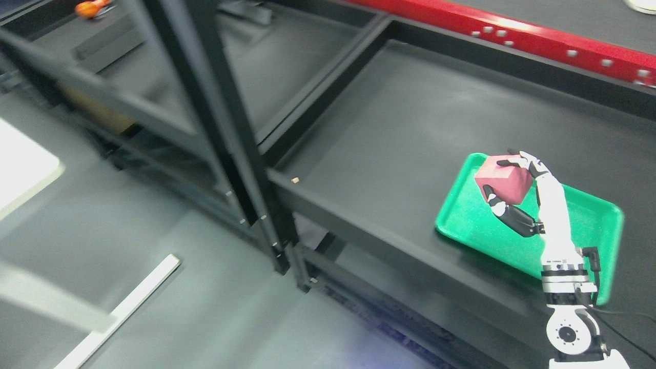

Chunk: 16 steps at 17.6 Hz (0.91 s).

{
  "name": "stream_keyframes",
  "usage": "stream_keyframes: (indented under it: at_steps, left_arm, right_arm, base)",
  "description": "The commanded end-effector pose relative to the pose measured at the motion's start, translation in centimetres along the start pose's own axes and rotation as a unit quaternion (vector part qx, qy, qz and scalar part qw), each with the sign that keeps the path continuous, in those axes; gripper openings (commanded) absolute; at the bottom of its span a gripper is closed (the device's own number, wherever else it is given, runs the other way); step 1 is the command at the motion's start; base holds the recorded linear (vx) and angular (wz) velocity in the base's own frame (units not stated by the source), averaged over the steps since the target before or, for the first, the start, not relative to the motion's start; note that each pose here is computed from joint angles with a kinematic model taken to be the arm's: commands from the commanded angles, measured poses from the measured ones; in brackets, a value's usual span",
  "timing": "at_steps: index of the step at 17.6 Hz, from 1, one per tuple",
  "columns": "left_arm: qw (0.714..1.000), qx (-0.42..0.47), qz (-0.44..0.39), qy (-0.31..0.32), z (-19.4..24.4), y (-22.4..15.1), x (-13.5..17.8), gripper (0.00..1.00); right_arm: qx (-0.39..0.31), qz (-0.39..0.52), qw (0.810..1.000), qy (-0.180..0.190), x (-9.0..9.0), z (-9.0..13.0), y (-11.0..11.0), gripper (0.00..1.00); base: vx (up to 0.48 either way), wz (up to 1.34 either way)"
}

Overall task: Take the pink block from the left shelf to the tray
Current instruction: 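Carry the pink cube in the right hand toward the blue tray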

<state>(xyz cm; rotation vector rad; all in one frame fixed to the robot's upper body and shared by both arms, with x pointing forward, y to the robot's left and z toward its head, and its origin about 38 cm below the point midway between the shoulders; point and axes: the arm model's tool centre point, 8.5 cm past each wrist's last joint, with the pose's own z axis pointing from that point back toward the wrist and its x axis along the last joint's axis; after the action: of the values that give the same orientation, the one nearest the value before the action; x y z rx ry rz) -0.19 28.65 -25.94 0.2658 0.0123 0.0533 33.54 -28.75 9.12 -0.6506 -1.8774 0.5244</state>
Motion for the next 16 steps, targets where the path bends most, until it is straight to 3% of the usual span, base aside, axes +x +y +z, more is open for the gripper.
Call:
stream_keyframes:
  at_steps: [1,16]
  left_arm:
    - [1.0,0.007,0.004,-0.024,-0.1,0.95,2.55,1.0]
    - [1.0,0.007,0.004,-0.024,-0.1,0.95,2.55,1.0]
  right_arm:
    - [-0.012,-0.007,1.0,0.006,0.09,0.91,-0.66,0.04]
    - [-0.015,-0.013,1.0,0.005,0.3,1.24,-0.41,0.03]
  base:
    - [-0.233,0.78]
    - [-0.235,0.83]
